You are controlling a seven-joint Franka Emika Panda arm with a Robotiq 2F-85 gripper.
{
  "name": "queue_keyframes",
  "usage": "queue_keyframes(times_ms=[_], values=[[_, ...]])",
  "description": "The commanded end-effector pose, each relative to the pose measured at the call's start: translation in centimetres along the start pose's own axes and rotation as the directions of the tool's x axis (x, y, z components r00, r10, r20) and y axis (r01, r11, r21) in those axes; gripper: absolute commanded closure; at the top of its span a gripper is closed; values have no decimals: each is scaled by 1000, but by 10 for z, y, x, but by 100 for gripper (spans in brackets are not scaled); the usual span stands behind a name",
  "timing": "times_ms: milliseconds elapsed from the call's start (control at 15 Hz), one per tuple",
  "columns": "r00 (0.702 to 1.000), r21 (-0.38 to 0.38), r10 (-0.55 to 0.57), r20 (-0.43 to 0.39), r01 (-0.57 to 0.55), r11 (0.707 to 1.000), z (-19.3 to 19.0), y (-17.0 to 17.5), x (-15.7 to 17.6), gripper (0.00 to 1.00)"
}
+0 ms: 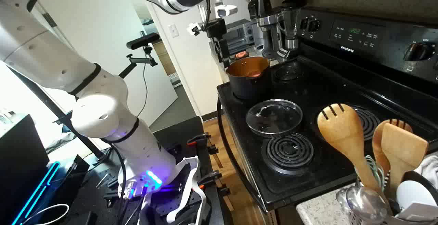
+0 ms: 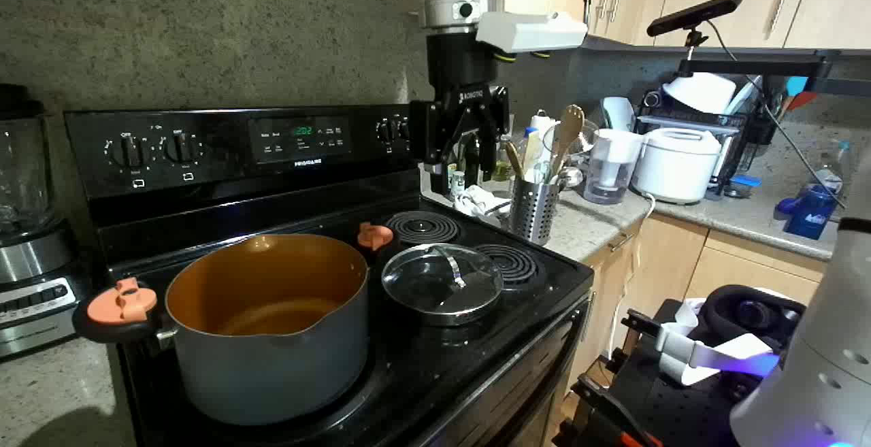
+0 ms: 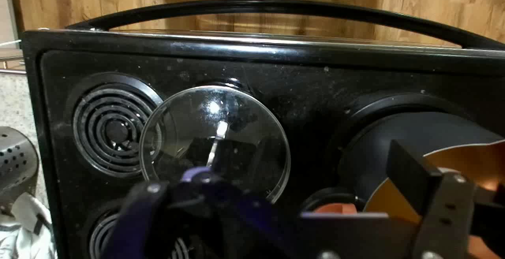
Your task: Cover the pot with the lid
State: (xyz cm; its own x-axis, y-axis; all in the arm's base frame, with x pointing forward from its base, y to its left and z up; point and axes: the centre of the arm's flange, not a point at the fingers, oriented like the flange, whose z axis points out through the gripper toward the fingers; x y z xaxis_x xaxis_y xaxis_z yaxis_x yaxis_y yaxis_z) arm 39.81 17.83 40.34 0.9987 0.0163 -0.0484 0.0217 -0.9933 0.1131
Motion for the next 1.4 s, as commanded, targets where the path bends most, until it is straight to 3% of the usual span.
queue_keyframes(times_ms=[0,933,1333], values=[[1000,0,0,0,0,1000,0,0,0,0],[1000,7,0,-6,0,1000,0,2,2,0],[998,29,59,-9,-59,998,4,18,19,0]])
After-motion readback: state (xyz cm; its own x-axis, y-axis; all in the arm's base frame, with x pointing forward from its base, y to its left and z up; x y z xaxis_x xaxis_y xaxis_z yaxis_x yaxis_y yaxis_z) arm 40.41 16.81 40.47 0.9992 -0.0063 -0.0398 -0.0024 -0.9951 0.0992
